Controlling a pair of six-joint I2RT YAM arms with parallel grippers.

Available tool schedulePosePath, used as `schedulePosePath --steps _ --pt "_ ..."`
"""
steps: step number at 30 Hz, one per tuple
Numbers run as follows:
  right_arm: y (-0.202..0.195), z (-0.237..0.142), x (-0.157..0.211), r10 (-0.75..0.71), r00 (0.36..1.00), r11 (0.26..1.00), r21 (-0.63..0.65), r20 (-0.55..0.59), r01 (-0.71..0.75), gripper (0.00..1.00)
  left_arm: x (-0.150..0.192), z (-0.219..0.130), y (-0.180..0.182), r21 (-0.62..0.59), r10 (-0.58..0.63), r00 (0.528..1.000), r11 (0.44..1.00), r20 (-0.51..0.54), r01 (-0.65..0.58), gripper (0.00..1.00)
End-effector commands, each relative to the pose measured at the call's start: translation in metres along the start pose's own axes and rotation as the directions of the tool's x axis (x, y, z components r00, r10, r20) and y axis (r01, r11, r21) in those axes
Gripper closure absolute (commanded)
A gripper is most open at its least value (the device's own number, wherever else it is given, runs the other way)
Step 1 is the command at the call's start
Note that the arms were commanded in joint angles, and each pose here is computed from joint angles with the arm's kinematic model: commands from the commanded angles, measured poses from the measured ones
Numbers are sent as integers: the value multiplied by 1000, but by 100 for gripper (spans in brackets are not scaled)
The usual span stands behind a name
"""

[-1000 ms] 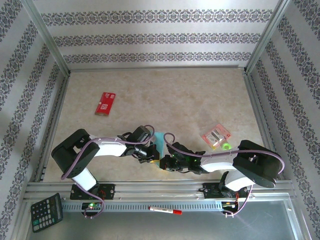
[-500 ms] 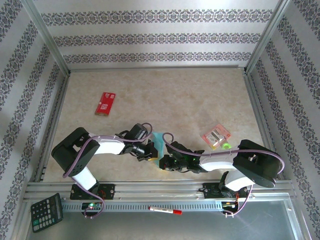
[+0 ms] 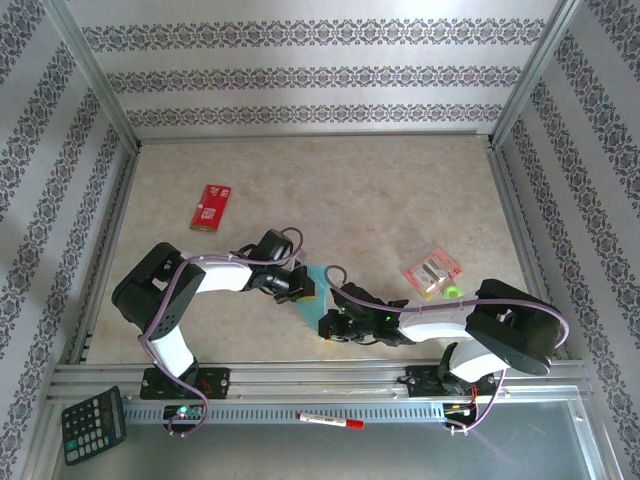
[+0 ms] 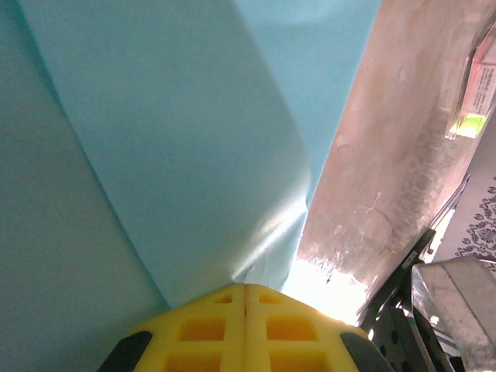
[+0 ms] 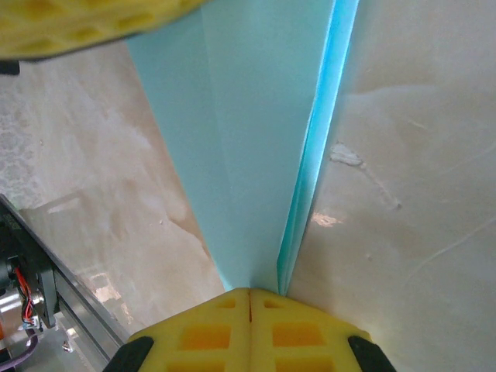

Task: Fold a paper plane with a square sheet of paper (pick it up from the middle)
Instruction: Fourth fold the wing at the center of the table.

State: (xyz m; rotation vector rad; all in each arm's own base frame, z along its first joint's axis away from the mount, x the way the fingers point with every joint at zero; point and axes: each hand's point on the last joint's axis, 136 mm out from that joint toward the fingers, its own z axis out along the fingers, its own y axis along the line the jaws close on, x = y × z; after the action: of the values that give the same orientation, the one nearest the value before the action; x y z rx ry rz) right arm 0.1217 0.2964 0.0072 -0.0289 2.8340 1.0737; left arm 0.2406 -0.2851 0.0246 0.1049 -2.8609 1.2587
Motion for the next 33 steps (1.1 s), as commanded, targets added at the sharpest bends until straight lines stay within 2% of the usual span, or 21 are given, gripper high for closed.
schedulePosePath --steps 1,7,12,21,33 --pt "-110 -10 53 94 985 923 383 -147 -31 100 -16 -5 5 -33 28 999 999 33 -27 96" --pt "-109 -11 53 93 985 924 382 -143 -31 100 -25 -21 -11 8 47 996 999 74 -47 92" --pt "-109 -12 52 92 986 923 383 -137 -33 100 0 -29 -26 55 54 997 997 62 -57 86" --pt "-108 -11 51 91 987 923 384 -135 -33 100 43 -11 -16 57 53 998 997 -26 -52 82" --pt "-113 -15 55 102 984 911 410 -144 -35 100 32 4 0 20 43 998 999 -53 -42 80"
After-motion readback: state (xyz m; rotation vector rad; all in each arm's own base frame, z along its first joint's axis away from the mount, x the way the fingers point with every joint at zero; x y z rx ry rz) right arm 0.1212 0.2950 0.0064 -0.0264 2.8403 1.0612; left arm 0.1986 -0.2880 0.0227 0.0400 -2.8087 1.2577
